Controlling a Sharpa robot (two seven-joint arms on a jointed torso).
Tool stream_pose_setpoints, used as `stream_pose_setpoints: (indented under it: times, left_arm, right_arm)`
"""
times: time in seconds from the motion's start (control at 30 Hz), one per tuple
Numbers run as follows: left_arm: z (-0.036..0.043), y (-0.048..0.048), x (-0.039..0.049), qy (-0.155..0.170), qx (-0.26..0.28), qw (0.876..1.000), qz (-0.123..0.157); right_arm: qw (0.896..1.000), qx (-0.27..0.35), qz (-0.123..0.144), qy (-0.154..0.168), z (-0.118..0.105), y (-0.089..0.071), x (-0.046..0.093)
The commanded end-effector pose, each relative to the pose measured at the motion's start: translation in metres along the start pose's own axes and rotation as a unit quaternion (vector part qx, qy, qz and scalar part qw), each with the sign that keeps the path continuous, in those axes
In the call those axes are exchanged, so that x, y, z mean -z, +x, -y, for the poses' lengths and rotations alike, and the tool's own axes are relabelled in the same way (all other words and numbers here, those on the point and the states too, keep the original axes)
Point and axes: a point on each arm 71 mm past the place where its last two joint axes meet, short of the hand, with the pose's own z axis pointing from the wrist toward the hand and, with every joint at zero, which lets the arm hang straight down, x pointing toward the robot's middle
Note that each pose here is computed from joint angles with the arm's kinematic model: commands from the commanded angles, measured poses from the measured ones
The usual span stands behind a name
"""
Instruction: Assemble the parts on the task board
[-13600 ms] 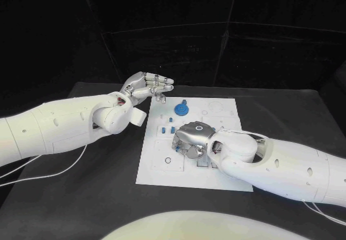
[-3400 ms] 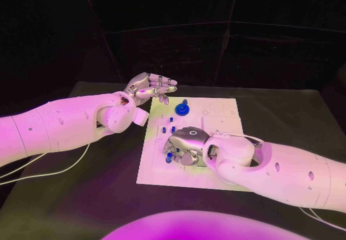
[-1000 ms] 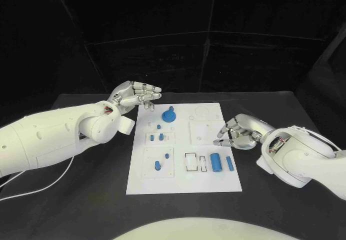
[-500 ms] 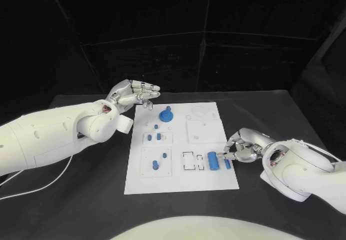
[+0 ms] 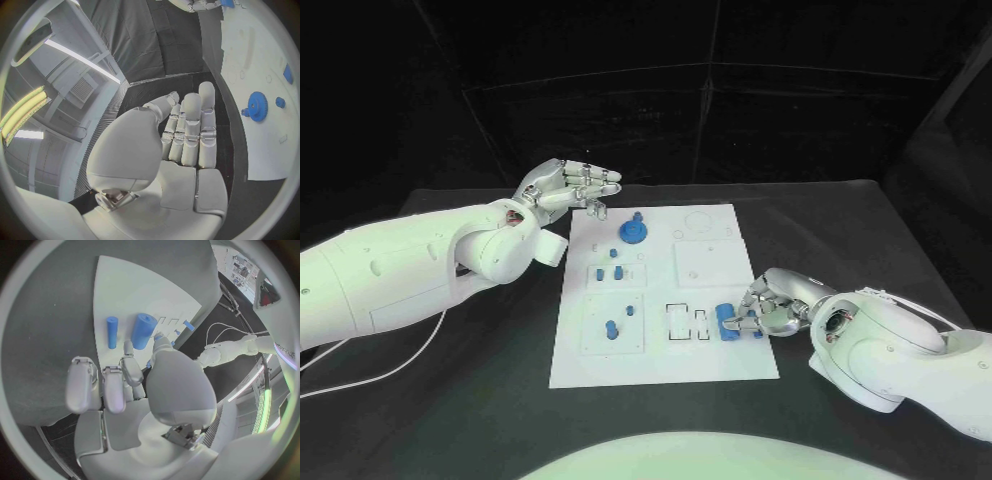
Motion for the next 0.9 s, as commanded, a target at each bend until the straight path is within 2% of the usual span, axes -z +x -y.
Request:
stream_pose_setpoints:
  times: [0.03,0.3,0.6,0.9]
  left_arm:
    - [0.0015,0.0013,-0.0007,0.004,0.003,1.0,-0.004]
    - [0.0013,0.0018,-0.0012,0.004,0.004,1.0,-0.005]
    - [0.0013,0.0014,-0.0008,0.004,0.004,1.0,-0.005]
    - [0.0014,0.0009,-0.0004,0.004,0.003,1.0,-0.004]
  right_arm:
    - [1.0,0.008,-0.006,-0.002,-0.002,0.004,-0.001]
    - [1.0,0.012,-0.019,-0.001,-0.003,0.014,-0.006]
    - [1.0,0.023,-0.018,0.003,-0.002,0.017,-0.014]
    - [1.0,-0.001,0.003,0.001,-0.006,0.015,-0.01]
